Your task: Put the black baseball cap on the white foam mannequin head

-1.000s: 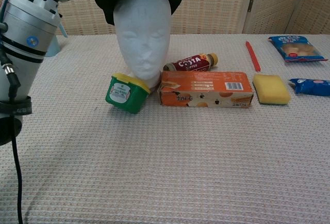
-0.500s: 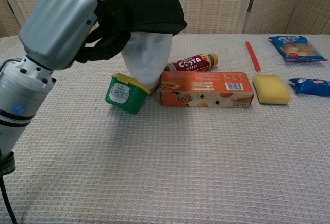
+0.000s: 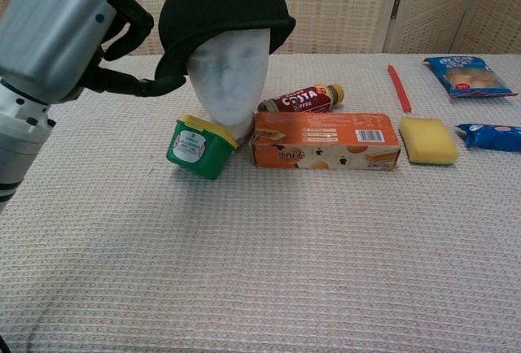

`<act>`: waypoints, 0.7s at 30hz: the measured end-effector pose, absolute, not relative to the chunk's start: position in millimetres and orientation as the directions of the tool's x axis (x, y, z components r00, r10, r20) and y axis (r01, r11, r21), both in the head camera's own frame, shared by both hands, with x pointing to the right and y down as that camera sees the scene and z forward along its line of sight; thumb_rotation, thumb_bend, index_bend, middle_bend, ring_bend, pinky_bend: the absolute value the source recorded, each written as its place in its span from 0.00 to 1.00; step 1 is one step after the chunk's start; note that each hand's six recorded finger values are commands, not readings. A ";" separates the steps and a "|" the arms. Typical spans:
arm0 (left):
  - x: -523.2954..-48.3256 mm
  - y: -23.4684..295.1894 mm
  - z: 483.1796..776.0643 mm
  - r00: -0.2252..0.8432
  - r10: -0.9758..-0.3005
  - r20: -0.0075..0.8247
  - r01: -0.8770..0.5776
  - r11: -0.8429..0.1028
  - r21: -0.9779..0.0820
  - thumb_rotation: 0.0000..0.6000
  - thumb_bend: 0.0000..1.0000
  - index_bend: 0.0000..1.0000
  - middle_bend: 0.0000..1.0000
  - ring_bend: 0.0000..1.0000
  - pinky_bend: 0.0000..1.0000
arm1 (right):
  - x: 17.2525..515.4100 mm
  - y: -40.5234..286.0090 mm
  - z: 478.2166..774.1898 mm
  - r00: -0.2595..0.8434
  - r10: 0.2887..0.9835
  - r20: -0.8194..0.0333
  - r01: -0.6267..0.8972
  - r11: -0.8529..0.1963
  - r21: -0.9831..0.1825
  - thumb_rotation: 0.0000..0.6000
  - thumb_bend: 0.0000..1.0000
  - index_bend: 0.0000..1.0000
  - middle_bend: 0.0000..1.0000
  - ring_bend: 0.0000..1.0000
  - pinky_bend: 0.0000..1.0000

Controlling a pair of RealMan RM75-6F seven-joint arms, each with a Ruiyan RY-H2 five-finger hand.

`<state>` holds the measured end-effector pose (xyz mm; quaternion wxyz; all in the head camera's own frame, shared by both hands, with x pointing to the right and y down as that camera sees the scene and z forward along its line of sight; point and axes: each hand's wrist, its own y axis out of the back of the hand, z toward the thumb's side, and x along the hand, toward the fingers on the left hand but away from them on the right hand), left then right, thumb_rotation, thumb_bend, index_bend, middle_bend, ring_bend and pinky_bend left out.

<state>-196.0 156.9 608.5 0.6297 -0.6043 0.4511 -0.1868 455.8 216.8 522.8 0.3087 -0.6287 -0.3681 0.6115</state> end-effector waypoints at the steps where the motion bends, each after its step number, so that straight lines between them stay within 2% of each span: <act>1: -201.4 158.4 606.4 0.519 -0.789 -0.331 -0.307 0.189 -0.933 1.00 0.10 0.03 1.00 0.98 1.00 | 455.5 217.0 522.5 -0.017 0.841 -0.541 0.085 -0.538 -0.839 1.00 0.06 0.00 0.00 0.00 0.00; 5: -228.8 164.4 598.7 0.499 -0.821 -0.277 -0.279 0.150 -0.949 1.00 0.10 0.01 1.00 0.95 0.96 | 454.1 218.4 521.3 -0.010 0.842 -0.539 0.085 -0.537 -0.839 1.00 0.06 0.00 0.00 0.00 0.00; 8: -261.8 169.4 593.9 0.476 -0.855 -0.209 -0.219 0.115 -0.969 1.00 0.08 0.02 0.95 0.84 0.90 | 453.4 219.3 521.7 -0.007 0.841 -0.541 0.083 -0.539 -0.838 1.00 0.06 0.00 0.00 0.00 0.00; 9: -276.7 171.7 592.4 0.460 -0.871 -0.174 -0.189 0.095 -0.977 1.00 0.08 0.03 0.89 0.77 0.85 | 452.9 219.5 522.0 -0.006 0.840 -0.542 0.082 -0.540 -0.838 1.00 0.06 0.00 0.00 0.00 0.00; 11: -299.2 175.6 591.1 0.433 -0.894 -0.113 -0.142 0.056 -0.988 1.00 0.08 0.05 0.73 0.59 0.69 | 451.9 220.1 523.0 -0.003 0.839 -0.545 0.079 -0.543 -0.836 1.00 0.06 0.00 0.00 0.00 0.00; 13: -324.7 180.2 591.1 0.397 -0.917 -0.030 -0.086 -0.005 -0.996 1.00 0.08 0.07 0.54 0.40 0.47 | 450.5 220.7 524.1 0.001 0.837 -0.547 0.076 -0.545 -0.835 1.00 0.06 0.00 0.00 0.00 0.00; 15: -347.0 184.9 591.8 0.359 -0.932 0.050 -0.042 -0.069 -0.997 1.00 0.08 0.08 0.40 0.27 0.31 | 448.5 221.3 525.5 0.006 0.837 -0.547 0.073 -0.546 -0.835 1.00 0.06 0.00 0.00 0.00 0.00; 18: -389.8 195.9 591.1 0.261 -0.946 0.193 -0.009 -0.202 -0.979 1.00 0.08 0.09 0.26 0.13 0.19 | 445.0 221.6 527.4 0.015 0.841 -0.540 0.071 -0.540 -0.839 1.00 0.06 0.00 0.00 0.00 0.00; 21: -416.9 207.8 590.4 0.186 -0.941 0.281 -0.053 -0.295 -0.954 1.00 0.07 0.11 0.20 0.07 0.14 | 441.1 222.3 530.7 0.024 0.847 -0.531 0.073 -0.531 -0.844 1.00 0.06 0.00 0.00 0.00 0.00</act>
